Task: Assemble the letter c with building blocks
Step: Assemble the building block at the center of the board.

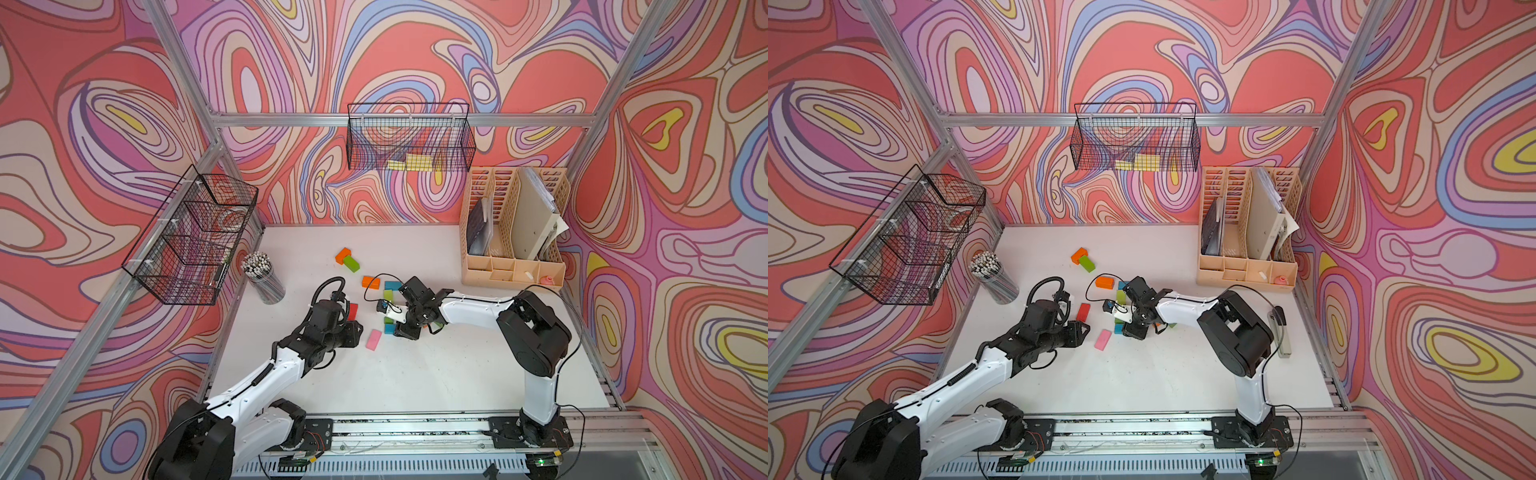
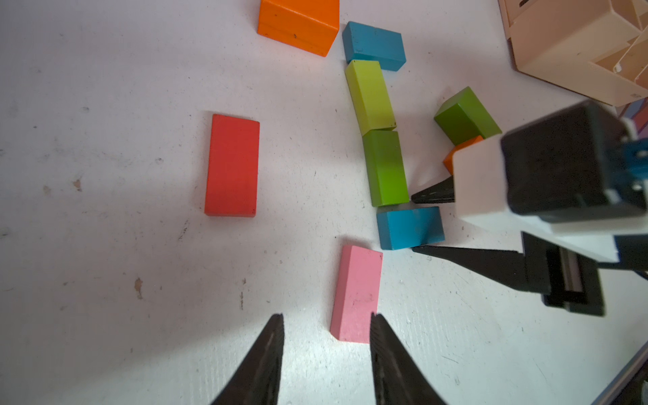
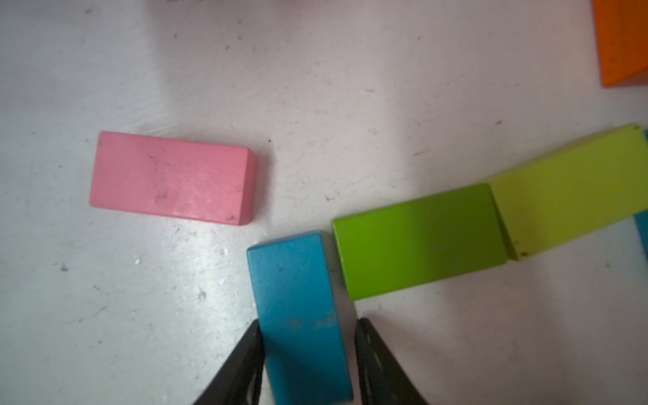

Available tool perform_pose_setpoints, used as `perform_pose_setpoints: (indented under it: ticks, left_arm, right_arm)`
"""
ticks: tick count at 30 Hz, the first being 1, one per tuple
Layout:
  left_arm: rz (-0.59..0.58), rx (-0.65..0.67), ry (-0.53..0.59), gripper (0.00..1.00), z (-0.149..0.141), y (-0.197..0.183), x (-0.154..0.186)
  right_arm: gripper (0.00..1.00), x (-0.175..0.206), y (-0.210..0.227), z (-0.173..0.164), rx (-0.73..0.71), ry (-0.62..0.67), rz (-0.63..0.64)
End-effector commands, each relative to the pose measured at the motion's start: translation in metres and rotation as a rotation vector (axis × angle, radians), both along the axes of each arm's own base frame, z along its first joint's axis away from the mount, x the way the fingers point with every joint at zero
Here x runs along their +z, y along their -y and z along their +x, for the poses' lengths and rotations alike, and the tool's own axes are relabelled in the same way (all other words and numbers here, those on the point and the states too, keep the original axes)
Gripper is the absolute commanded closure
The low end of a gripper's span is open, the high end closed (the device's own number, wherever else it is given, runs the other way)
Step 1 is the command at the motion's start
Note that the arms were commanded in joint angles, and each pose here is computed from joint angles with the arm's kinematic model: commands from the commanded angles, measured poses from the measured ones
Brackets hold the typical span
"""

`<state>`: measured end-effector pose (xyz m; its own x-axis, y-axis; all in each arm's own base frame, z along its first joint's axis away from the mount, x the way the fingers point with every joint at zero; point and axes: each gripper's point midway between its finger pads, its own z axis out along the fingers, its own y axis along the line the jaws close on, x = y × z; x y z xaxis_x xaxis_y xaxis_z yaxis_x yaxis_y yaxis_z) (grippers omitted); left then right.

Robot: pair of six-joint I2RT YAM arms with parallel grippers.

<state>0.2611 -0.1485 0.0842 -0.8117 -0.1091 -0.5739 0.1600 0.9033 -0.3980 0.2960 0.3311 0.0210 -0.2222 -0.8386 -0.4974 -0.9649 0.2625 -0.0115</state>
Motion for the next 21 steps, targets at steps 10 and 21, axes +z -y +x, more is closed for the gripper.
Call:
perform_pose_setpoints:
  ticks: [10, 21]
  left_arm:
    - [0.026, 0.007, -0.001, 0.57, -0.0036, -0.0065, -0.0029]
    - [0.028, 0.007, 0.0, 0.56, -0.0038, -0.007, -0.0032]
  right_arm:
    - [0.55, 0.0006, -0.0094, 0.0063, -0.004, 0.01, 0.014]
    - [0.4, 0.0056, -0.0071, 0.0084, -0.012, 0.038, 0.018]
